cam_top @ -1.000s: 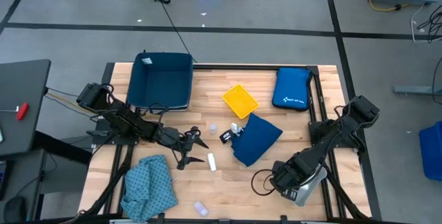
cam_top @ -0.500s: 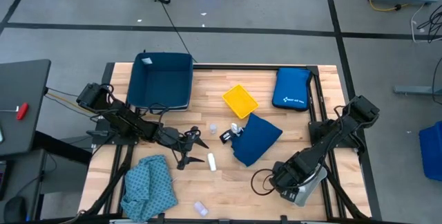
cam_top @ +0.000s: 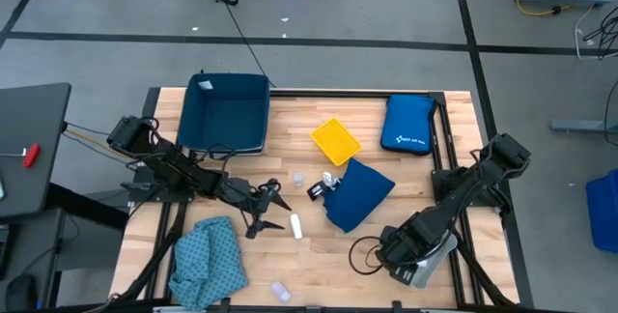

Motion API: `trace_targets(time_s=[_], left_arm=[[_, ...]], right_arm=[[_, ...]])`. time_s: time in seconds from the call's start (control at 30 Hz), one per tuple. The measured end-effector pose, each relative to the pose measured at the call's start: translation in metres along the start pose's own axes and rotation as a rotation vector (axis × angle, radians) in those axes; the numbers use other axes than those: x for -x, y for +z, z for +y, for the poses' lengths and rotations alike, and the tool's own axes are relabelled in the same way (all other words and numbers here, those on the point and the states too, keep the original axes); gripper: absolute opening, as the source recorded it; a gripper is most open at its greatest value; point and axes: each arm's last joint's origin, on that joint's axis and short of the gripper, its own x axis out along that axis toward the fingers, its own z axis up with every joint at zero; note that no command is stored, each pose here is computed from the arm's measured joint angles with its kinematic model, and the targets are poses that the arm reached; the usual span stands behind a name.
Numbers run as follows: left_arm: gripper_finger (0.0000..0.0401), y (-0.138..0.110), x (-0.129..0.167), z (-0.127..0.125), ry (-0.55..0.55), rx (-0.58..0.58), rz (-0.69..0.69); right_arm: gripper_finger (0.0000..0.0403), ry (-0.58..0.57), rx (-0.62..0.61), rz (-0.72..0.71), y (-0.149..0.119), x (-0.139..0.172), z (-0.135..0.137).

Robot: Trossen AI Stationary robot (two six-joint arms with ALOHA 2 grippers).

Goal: Pick & place medical supplies in basket/bin
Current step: Put the white rolled gauze into the gray bin

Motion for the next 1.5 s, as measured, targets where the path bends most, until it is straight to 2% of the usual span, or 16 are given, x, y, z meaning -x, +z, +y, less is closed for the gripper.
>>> trace_targets(time_s=[0.2,0.3,0.43,0.57,0.77,1.17,1.3,1.5], left_arm=[[0.0278,0.0,0.0,0.0,0.001,-0.001,0.0],[0.0278,0.0,0.0,0.0,0.001,-0.002,0.0],[0.0278,0.0,0.0,0.0,0.001,-0.002,0.0],[0.0278,0.0,0.0,0.0,0.002,-0.002,0.0],[0.0278,0.0,0.0,0.0,0.009,-0.002,0.0],[0.0278,0.0,0.0,-0.002,-0.055,0.007,0.01],[0.0278,0.001,-0.007,-0.008,-0.027,-0.072,0.117],[0.0277,0.017,-0.021,-0.015,0.065,-0.266,0.368]], right_arm=[[0.0171,-0.007,0.052,-0.091,-0.002,0.02,0.011],[0.0171,-0.008,0.12,-0.229,0.002,0.034,0.018],[0.0168,-0.055,0.256,-0.506,0.006,0.054,0.029],[0.0132,-0.104,0.386,-0.757,0.013,0.065,0.039],[0.0013,-0.205,0.562,-1.019,0.025,0.069,0.048],[0.0003,-0.25,0.796,-1.521,0.061,0.054,0.052],[0.0002,-0.222,0.82,-1.659,0.067,0.043,0.041],[0.0002,-0.204,0.805,-1.689,0.073,0.03,0.025]])
